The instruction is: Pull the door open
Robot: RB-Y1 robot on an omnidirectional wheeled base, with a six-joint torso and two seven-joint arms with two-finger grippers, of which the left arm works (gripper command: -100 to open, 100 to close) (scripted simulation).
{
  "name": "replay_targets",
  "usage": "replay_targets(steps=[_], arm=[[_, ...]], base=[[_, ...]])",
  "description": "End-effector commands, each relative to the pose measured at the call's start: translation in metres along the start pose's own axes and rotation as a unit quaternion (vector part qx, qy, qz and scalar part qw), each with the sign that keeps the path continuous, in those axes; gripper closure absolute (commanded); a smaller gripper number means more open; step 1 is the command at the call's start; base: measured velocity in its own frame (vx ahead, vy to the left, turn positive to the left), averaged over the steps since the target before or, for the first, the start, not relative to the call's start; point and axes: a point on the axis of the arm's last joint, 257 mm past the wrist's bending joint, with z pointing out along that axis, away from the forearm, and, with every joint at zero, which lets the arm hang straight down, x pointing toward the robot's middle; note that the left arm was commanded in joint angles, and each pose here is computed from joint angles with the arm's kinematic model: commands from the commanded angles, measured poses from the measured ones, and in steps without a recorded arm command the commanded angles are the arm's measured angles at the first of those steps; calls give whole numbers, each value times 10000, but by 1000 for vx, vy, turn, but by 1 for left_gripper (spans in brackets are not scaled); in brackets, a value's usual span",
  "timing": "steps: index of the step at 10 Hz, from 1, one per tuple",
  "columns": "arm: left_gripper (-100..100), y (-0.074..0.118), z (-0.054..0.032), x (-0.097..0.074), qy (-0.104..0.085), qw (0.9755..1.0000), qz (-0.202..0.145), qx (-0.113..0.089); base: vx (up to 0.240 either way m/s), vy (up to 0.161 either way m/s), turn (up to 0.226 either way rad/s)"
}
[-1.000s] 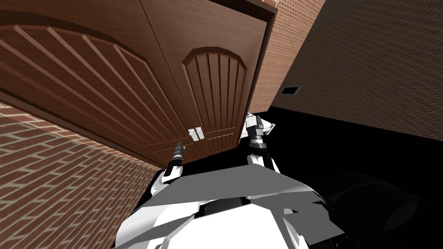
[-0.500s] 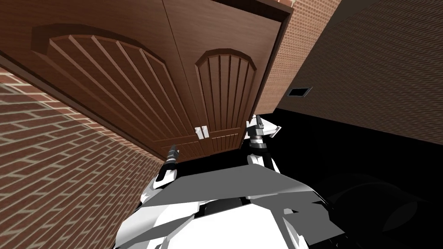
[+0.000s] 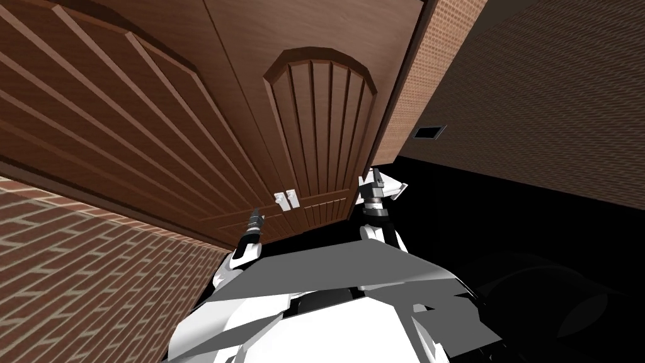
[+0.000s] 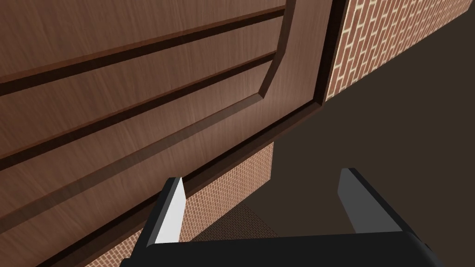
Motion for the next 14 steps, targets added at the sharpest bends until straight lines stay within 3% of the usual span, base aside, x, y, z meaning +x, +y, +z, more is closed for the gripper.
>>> replay_targets(steps=[1, 2, 3, 4, 9, 10, 14], arm=[[-100, -66, 67, 215, 143, 9998, -68, 93], [-100, -108, 98, 328, 222, 9996, -103, 143], [-100, -54, 78, 242, 169, 9998, -77, 105], [100, -54, 78, 242, 169, 9998, -77, 105], [100, -54, 78, 242, 169, 9998, -77, 105], [-100, -12, 31, 117, 95, 9999, -43, 51], [-100, -39, 9, 227, 215, 9997, -87, 79]], base=[[237, -76, -156], [231, -74, -167], [99, -30, -28], [-12, 3, 28], [-21, 7, 0], [-133, 59, 135], [-205, 3, 2]])
